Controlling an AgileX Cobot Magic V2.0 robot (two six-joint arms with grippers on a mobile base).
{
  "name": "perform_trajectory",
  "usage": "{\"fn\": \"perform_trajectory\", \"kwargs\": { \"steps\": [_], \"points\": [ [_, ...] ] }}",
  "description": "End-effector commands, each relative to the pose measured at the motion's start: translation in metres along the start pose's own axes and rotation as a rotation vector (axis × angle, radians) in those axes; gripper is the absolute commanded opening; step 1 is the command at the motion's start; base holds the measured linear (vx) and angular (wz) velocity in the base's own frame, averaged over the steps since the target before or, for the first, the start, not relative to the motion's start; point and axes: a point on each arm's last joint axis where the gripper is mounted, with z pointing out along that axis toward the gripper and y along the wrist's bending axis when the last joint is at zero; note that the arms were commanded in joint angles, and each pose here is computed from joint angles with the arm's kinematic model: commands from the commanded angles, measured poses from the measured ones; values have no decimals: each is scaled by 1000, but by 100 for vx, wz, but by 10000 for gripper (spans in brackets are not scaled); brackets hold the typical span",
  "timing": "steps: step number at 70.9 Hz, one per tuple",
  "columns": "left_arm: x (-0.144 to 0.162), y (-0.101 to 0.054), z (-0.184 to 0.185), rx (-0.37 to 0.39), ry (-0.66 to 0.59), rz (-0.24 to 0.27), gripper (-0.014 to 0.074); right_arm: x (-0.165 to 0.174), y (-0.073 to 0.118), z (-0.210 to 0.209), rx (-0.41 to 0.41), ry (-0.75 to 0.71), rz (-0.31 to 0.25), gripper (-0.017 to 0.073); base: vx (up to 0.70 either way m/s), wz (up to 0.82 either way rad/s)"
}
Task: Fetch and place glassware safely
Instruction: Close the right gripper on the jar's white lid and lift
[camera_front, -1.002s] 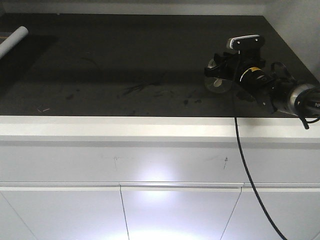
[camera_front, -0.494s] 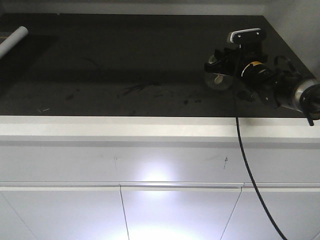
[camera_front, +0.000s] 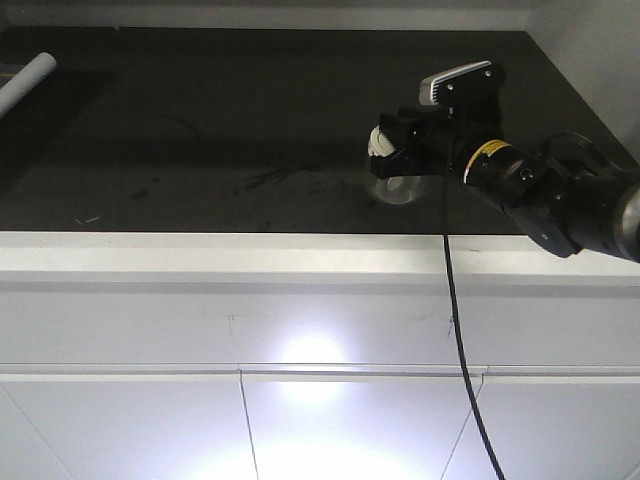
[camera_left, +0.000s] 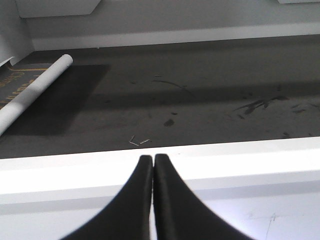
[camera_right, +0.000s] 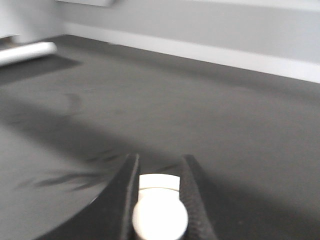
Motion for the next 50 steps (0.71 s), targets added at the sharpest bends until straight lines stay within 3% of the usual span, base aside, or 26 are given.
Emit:
{"fn": "perform_trajectory", "kwargs": {
  "steps": [1, 22, 36, 50],
  "points": [
    [-17, 0, 0, 1, -101, -18, -7, -45, 18, -30, -61, -194, -12, -3, 0, 0],
    [-17, 0, 0, 1, -101, -18, -7, -57, 74, -92, -193, -255, -21, -3, 0, 0],
    [-17, 0, 0, 1, -101, -18, -7, -57, 113, -125, -324, -269, -67, -3, 0, 0],
    [-17, 0, 0, 1, -101, -18, -7, -50, 144, -152, -445, -287, -58, -3, 0, 0]
  ]
}}
